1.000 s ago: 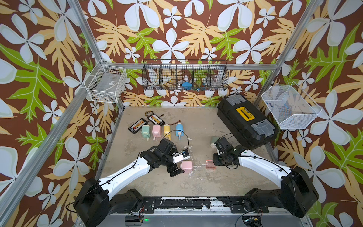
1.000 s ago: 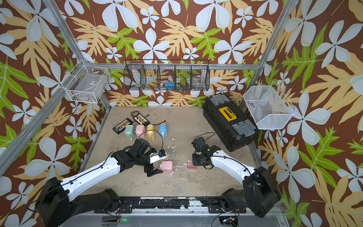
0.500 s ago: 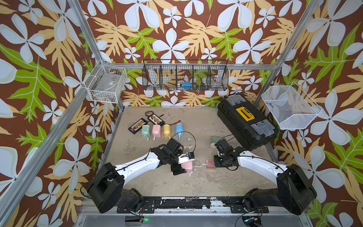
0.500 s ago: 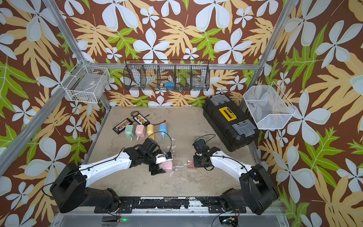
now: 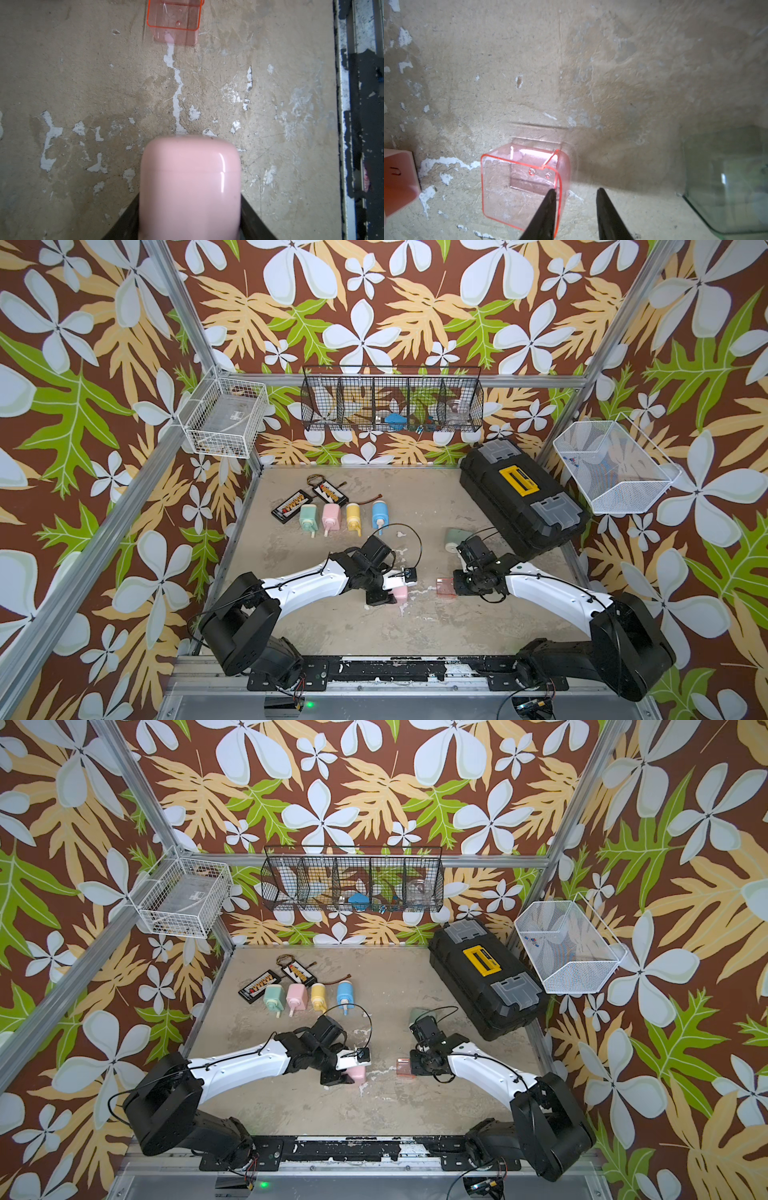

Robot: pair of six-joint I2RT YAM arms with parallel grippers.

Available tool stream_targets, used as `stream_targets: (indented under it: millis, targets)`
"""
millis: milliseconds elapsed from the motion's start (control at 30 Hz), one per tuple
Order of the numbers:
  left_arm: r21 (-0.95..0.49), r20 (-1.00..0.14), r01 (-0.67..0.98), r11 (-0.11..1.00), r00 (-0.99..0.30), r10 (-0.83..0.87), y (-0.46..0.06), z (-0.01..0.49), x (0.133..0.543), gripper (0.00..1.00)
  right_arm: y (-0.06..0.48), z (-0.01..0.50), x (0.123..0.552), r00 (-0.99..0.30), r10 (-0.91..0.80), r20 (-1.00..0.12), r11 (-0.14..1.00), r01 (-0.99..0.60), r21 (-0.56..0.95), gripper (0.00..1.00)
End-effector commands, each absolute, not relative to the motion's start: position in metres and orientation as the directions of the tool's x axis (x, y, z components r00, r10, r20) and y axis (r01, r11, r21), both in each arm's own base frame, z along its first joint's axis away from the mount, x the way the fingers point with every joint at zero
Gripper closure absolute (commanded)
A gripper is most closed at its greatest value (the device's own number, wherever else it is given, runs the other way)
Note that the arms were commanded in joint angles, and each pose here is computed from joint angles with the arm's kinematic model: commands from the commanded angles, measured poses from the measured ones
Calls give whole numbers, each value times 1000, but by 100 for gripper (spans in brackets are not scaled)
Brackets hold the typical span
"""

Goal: Put the tray back into the pencil sharpener
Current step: Pick up the pencil sharpener from the center of the board, then close the container of the pencil sharpener.

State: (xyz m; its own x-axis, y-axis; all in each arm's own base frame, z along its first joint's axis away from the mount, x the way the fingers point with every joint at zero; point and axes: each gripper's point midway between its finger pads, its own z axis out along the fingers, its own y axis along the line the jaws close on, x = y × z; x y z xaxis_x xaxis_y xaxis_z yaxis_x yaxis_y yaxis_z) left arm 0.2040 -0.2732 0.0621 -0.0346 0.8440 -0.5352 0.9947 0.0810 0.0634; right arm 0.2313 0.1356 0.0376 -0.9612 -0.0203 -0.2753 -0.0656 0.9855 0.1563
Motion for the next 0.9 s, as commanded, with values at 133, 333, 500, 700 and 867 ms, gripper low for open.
stream_targets:
  millis: [133,333,500,700,867]
  targets:
    - [107,-572,991,85,-9,820,-286,73,211,57,145,36,235,-962,-15,-274,978,-72,196,70]
    - [119,-622,988,99,-4,783,-300,86,216,57,152,35,236,-964,-6,-267,971,-70,231,80]
    - [110,-617,989,95,-7,787,-307,82,218,57,167,31,232,-968,-38,-250,965,-100,242,84]
    - [123,-587,988,95,-5,809,-312,74,220,57,191,27,229,-968,-53,-243,957,-118,264,88]
    - [124,-559,989,85,-1,829,-314,66,216,57,202,28,227,-971,-38,-238,947,-111,302,88]
